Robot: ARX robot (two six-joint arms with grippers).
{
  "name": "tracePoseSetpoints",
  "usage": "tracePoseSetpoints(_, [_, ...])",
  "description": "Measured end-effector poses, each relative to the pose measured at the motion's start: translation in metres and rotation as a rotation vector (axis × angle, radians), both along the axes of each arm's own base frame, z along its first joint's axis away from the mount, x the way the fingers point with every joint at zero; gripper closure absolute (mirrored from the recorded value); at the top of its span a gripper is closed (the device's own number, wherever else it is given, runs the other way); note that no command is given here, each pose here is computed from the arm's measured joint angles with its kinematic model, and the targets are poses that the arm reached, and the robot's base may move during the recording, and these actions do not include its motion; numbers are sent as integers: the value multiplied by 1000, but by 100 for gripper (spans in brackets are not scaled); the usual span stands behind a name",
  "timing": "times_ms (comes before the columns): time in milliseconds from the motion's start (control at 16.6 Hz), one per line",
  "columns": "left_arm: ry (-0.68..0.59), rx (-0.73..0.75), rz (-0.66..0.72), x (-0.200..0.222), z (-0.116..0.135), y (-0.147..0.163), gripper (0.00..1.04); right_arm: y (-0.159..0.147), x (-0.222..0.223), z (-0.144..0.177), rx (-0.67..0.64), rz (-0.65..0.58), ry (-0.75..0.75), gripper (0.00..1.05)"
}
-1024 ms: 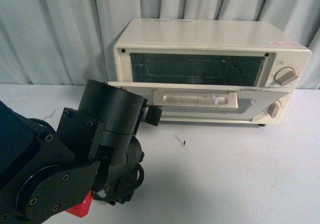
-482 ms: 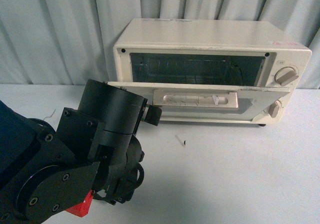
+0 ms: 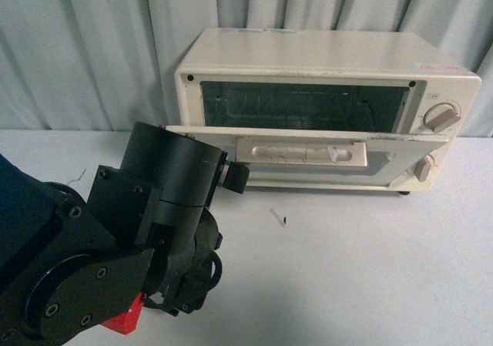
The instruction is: Open oven
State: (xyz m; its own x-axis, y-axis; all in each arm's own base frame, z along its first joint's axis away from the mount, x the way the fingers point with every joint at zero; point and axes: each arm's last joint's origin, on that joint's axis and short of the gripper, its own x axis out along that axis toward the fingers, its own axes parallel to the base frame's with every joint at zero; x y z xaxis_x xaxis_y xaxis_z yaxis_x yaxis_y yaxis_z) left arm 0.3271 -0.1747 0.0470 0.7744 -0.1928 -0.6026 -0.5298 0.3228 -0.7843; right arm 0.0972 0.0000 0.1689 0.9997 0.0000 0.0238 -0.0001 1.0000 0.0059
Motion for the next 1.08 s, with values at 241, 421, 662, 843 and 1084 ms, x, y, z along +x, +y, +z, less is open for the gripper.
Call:
tracePoseSetpoints(241, [0,0,0,0,0,0,7,0,0,-2,-1,0,20,94])
tracePoseSetpoints(421, [0,0,0,0,0,0,7,0,0,-2,-1,0,20,58])
tracePoseSetpoints(662, [-73,42,3,-1,-1,0,7,0,0,-2,-1,0,20,8])
tracePoseSetpoints(843, [-248,432,-116,-25,-5,23,7,0,0,-2,-1,0,19,6])
tracePoseSetpoints(1084, [-254,525,-98,-42,0,57,7,0,0,-2,-1,0,20,6])
